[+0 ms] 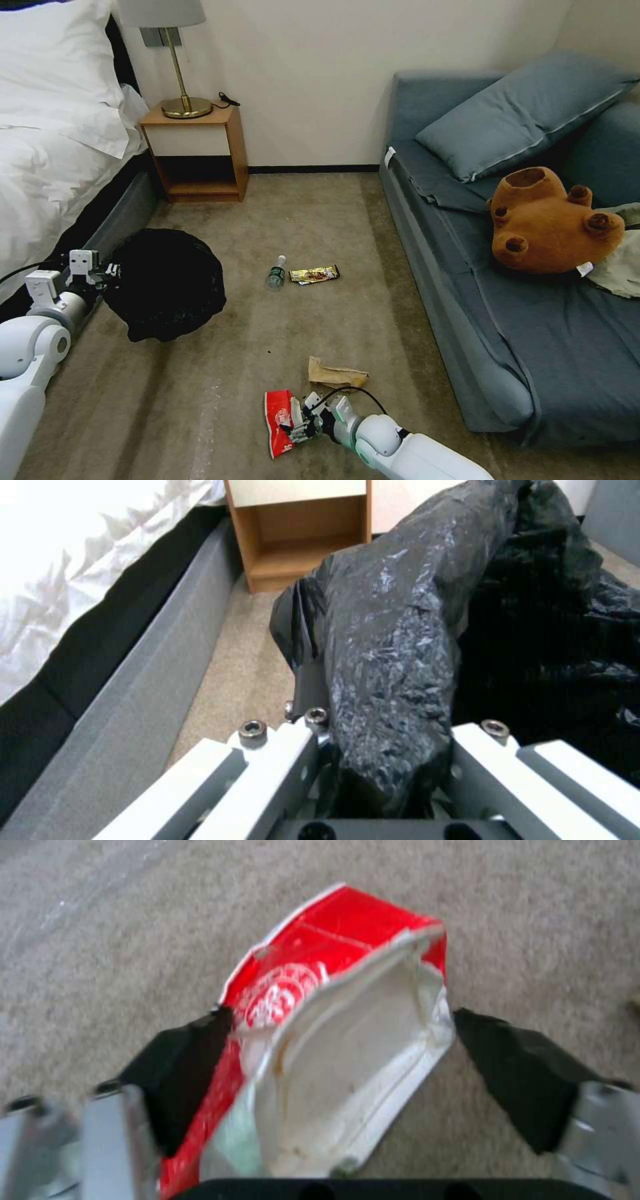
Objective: Pick up the trash bin, then pick up the garbage on the floor and place it into the trash bin.
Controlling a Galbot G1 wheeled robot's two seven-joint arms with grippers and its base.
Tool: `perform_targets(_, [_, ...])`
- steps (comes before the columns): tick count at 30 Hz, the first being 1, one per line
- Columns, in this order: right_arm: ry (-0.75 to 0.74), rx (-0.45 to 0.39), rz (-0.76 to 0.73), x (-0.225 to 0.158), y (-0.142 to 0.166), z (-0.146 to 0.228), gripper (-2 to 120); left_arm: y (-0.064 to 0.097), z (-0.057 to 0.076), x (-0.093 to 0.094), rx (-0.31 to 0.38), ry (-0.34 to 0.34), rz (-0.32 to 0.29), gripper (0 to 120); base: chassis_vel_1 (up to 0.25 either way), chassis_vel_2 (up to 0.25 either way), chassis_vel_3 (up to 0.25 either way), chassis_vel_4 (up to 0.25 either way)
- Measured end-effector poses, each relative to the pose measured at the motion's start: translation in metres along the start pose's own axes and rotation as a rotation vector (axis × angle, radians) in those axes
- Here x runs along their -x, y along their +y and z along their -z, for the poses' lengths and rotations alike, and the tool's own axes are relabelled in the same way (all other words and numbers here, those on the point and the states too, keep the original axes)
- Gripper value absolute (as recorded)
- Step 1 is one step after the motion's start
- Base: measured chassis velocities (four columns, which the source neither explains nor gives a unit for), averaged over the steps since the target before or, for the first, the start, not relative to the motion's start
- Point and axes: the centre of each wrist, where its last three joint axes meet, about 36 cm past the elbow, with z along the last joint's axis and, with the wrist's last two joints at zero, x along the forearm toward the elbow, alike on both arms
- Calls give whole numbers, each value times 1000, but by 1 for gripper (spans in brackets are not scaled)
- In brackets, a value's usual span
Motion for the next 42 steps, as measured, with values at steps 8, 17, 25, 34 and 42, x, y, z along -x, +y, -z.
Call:
perform_targets(8, [-8, 4, 5, 0, -4, 3, 58, 0, -1, -1, -2, 1, 1, 5, 0, 0, 0, 0])
perform_targets(17, [-21, 18, 10, -2, -9, -2, 23, -3, -6, -1, -7, 6, -1, 5, 0, 0, 0, 0])
perform_targets(25, [-119, 29, -29, -6, -31, 31, 0, -4, -9, -1, -10, 8, -2, 5, 0, 0, 0, 0])
perform_targets(34, [-314, -57, -96, -46, -82, 100, 0, -1, -16, -4, -10, 9, 0, 5, 0, 0, 0, 0])
perform_targets(42, [-486, -146, -172, -104, -138, 196, 0, -11, -23, 1, -10, 11, -45, 5, 0, 0, 0, 0])
